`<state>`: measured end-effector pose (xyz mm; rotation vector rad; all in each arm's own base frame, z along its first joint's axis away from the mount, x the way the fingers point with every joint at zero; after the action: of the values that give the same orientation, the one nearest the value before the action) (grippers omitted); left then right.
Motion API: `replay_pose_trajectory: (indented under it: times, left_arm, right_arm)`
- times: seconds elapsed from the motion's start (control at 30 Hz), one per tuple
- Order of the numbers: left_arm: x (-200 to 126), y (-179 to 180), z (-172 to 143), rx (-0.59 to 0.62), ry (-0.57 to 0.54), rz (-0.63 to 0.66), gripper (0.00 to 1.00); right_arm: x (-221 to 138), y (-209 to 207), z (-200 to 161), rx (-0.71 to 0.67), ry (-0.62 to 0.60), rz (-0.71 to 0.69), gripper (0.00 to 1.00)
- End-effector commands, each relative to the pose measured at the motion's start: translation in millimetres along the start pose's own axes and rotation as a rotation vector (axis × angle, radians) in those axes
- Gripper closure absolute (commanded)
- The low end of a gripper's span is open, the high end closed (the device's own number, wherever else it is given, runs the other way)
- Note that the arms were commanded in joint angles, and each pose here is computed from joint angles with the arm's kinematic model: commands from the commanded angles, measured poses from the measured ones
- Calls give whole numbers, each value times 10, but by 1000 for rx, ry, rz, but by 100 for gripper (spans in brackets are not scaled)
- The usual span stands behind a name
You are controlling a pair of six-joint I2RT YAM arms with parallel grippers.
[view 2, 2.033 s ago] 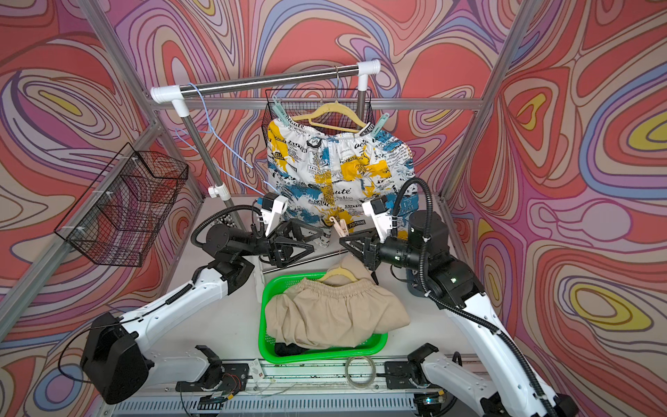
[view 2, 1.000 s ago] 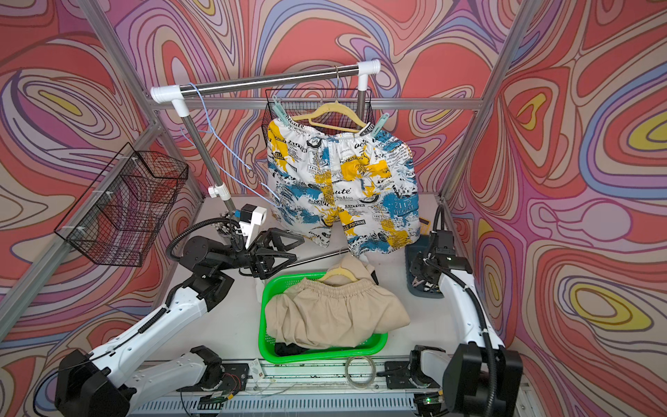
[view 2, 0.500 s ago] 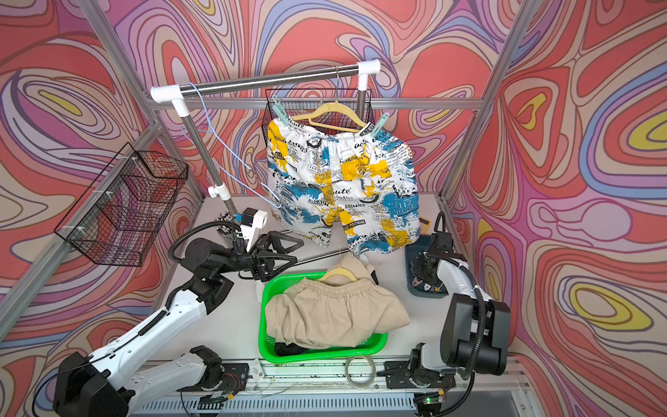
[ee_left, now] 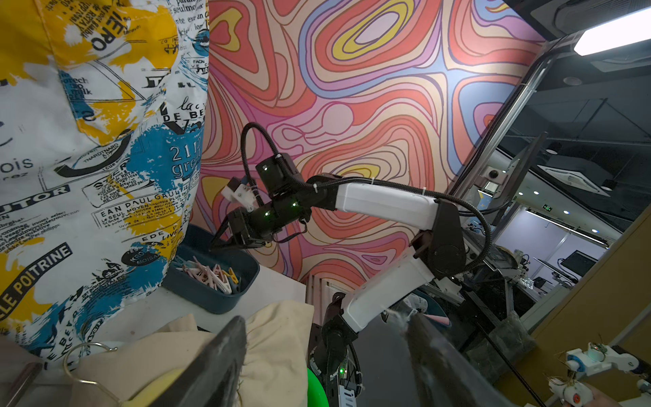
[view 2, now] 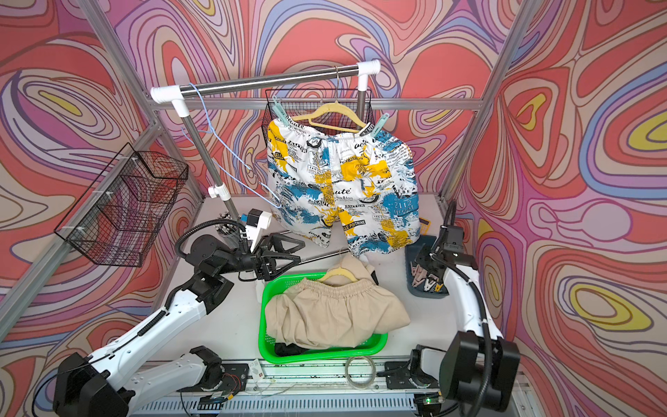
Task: Remove the clothespins securing shorts to the hanger
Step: Place the clothespin in the storage box, then pick up the hanger from the basket.
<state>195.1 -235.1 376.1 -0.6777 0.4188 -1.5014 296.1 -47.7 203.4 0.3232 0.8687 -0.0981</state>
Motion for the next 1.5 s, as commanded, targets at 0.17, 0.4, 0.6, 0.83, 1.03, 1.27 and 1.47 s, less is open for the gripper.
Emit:
replay_pose_trajectory:
  times: [0.17,0.4,0.6,0.83,1.03,1.27,1.47]
  left_arm:
    - [17,-45,156,38,-6,21,25]
    - [46,-41,213,38,-2,20,26]
    - [54,-32,227,31,-1,23,26]
    - [40,-12,199,20,-2,32,26]
    - [46,11,190,15,-1,31,26]
    - [49,5,190,16,2,26,26]
    - [36,-2,171,21,4,33,26]
  right_arm:
    - [-777,754,107,-149,-48,478,49]
    - [-956,1463,-274,-418,81,619,49]
    - [-696,1790,-660,-556,179,651,48]
    - [-333,1821,-913,-624,284,581,49]
    - [-143,1792,-958,-644,295,548,50]
    - [29,1888,-1001,-648,327,601,52]
    - [56,1989,-1071,-635,354,700,55]
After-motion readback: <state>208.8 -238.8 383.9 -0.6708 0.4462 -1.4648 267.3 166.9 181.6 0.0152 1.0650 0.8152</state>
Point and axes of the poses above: each gripper's point midway between its finger pads, its own x axis out along the fingers, its own y axis along the line the jaws close on, z = x × y, the point moved 4 cm from there along -x, back along the fingers, and after that the axes turned 12 degrees about -x, right-handed, at the moved point
